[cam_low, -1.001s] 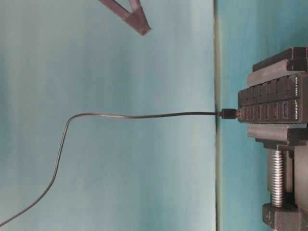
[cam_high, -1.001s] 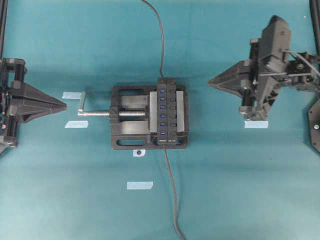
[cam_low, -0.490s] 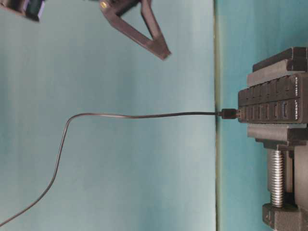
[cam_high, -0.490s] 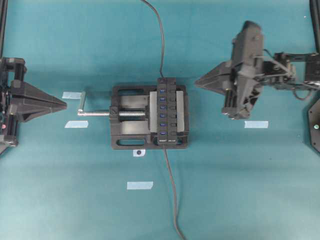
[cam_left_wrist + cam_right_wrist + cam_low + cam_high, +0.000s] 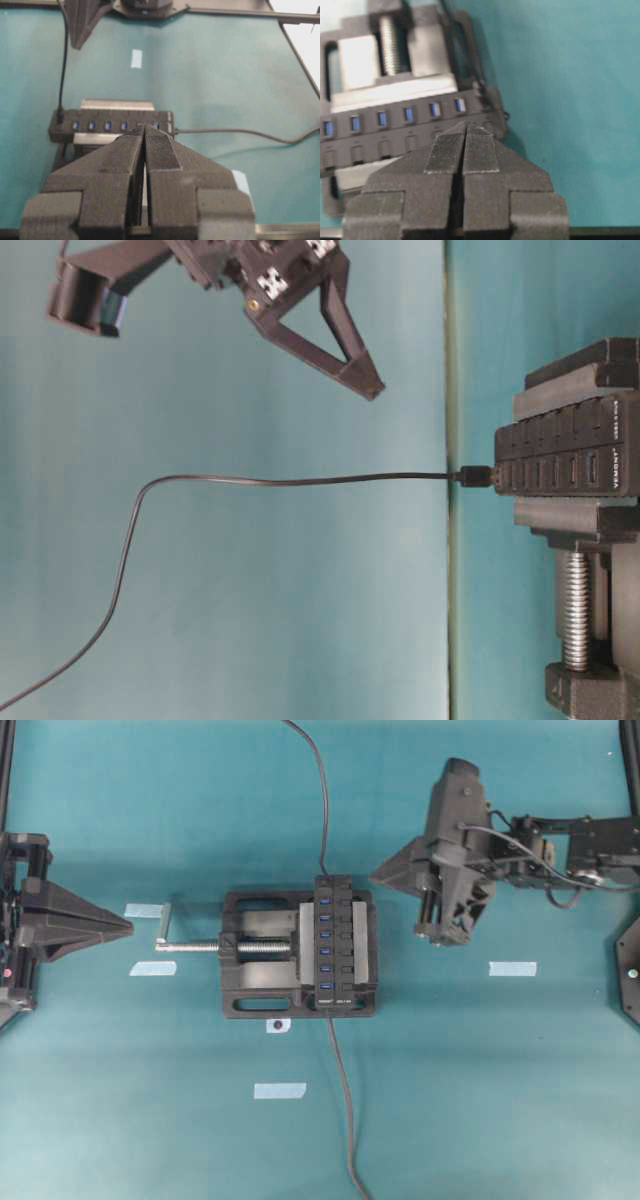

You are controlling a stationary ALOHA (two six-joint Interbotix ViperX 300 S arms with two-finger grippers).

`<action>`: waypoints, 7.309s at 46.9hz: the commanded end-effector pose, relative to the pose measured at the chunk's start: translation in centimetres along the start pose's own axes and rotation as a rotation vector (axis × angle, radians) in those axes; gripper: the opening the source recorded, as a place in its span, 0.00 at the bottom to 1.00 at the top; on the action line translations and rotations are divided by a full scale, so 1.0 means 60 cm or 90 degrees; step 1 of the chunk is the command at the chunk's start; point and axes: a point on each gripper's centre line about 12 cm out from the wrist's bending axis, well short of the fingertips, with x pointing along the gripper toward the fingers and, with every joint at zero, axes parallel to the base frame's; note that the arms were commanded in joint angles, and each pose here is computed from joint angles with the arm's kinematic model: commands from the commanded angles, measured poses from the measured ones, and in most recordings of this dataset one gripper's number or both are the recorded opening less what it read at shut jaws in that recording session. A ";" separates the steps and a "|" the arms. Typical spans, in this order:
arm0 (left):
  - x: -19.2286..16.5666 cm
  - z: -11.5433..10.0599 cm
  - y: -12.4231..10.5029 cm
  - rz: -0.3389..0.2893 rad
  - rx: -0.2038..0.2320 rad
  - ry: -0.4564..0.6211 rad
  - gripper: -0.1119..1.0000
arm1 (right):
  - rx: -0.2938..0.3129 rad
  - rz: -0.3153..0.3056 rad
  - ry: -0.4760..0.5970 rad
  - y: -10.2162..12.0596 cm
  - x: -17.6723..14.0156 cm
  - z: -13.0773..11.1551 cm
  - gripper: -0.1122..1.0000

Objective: Insert the USB into the front port of the fixed hub.
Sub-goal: 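Swing the right gripper over the hub toward the plugged-in black cable, then lower the right gripper around the black cable's plug at the hub, then close the right gripper on the USB plug body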

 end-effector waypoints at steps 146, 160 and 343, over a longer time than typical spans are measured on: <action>-0.010 0.021 0.004 0.009 0.001 -0.034 0.10 | -0.041 -0.002 0.028 -0.003 0.101 0.036 0.81; -0.011 0.020 0.004 0.009 0.000 -0.035 0.10 | -0.039 -0.004 0.029 -0.006 0.110 0.031 0.81; -0.011 0.026 0.004 0.008 -0.006 -0.040 0.10 | -0.024 0.017 -0.028 0.022 0.054 0.080 0.18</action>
